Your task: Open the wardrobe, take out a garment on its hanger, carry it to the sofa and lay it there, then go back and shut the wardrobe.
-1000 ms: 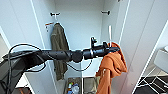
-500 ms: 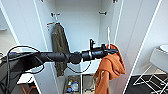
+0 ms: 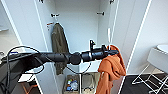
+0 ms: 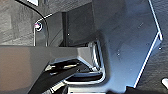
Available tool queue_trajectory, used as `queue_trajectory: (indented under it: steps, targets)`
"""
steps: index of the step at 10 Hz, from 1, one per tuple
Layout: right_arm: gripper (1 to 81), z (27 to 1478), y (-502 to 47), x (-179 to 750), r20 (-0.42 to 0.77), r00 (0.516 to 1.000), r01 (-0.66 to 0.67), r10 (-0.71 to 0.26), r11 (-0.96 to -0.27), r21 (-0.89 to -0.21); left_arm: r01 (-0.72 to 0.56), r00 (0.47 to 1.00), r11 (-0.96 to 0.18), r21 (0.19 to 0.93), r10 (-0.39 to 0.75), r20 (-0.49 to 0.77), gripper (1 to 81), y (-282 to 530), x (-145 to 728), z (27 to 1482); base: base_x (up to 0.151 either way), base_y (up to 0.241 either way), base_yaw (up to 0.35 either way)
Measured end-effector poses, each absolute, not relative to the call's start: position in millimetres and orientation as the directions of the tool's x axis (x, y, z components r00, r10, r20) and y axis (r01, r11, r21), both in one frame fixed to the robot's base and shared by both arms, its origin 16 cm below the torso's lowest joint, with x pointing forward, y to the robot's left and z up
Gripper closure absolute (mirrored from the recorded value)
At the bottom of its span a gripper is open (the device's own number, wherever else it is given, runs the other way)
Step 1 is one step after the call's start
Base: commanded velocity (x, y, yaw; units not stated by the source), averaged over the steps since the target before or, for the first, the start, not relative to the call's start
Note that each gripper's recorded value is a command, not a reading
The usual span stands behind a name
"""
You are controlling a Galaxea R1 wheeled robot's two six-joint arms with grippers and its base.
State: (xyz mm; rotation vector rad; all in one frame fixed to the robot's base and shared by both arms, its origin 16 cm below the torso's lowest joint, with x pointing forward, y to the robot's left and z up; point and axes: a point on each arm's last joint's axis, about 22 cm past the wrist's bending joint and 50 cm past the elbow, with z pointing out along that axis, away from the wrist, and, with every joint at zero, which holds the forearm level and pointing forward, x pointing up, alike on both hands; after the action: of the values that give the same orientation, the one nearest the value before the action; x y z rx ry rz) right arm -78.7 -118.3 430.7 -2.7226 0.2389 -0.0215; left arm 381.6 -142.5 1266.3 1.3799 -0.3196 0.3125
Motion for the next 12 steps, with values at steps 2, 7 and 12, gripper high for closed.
queue_trajectory:
  steps: [2, 7, 12]
  targets:
    - [1.0, 431, -116, -77, -0.019, 0.985, -0.164, -0.171, -0.902, -0.399, -0.397, 0.917, 0.161, 0.904, 0.028, 0.398, 81.1, -142, 382, 1265, 0.000, 0.000, 0.000]
    - [1.0, 431, -117, -77, -0.018, 0.985, -0.164, -0.171, -0.902, -0.399, -0.402, 0.916, 0.129, 0.907, 0.042, 0.400, 81.1, -116, 381, 1213, 0.000, 0.000, 0.000]
    - [1.0, 431, -118, -76, -0.018, 0.985, -0.164, -0.171, -0.903, -0.398, -0.425, 0.905, 0.084, 0.901, 0.017, 0.425, 81.1, -88, 368, 1197, 0.000, 0.000, 0.000]
